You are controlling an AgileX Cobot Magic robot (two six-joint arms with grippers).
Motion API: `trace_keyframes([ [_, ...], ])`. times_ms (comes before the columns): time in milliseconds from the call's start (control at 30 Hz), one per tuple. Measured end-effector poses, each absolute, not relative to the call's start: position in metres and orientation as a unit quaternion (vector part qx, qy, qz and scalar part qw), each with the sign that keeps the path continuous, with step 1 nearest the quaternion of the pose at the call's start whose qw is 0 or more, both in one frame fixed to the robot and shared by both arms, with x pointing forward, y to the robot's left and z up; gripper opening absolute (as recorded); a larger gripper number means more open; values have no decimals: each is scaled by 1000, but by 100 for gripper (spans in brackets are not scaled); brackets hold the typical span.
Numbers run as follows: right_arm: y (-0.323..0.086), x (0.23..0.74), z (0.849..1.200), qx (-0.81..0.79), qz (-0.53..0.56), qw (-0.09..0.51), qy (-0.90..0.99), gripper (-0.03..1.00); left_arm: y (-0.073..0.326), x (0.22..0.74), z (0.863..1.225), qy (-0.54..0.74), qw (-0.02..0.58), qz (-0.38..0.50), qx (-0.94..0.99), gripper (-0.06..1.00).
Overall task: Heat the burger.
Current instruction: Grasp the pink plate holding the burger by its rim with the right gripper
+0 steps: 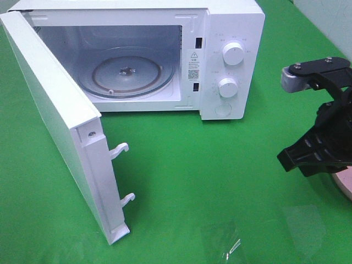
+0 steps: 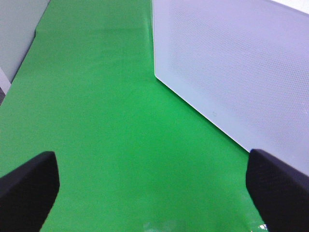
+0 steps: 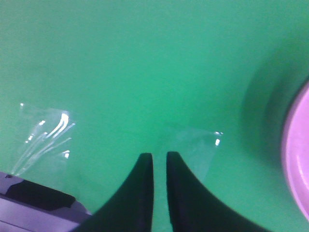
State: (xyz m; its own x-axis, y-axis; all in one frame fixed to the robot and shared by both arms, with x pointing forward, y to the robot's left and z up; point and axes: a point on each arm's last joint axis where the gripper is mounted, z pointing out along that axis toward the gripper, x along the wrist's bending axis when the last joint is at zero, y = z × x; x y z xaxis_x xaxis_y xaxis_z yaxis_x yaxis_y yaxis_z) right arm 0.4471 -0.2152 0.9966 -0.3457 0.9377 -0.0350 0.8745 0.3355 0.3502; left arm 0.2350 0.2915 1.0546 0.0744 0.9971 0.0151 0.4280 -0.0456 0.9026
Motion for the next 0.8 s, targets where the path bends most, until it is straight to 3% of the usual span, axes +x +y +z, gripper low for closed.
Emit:
trace_keyframes([
  [633,-277,459,996,616,63,164,768,19,292,235,1055,572,387,368,623,97],
  [700,-279,459,996,615,59,168,768,25,292,235,1055,572,387,368,623,97],
  [733,-280,459,996,615,59,169,768,34,292,235,1055,572,387,368,623,97],
  [767,-280,459,996,615,59,169,768,34,292,235,1055,572,387,368,623,97],
  [800,-280,459,996,616,58,169,768,48,292,235,1055,572,387,368,623,97],
])
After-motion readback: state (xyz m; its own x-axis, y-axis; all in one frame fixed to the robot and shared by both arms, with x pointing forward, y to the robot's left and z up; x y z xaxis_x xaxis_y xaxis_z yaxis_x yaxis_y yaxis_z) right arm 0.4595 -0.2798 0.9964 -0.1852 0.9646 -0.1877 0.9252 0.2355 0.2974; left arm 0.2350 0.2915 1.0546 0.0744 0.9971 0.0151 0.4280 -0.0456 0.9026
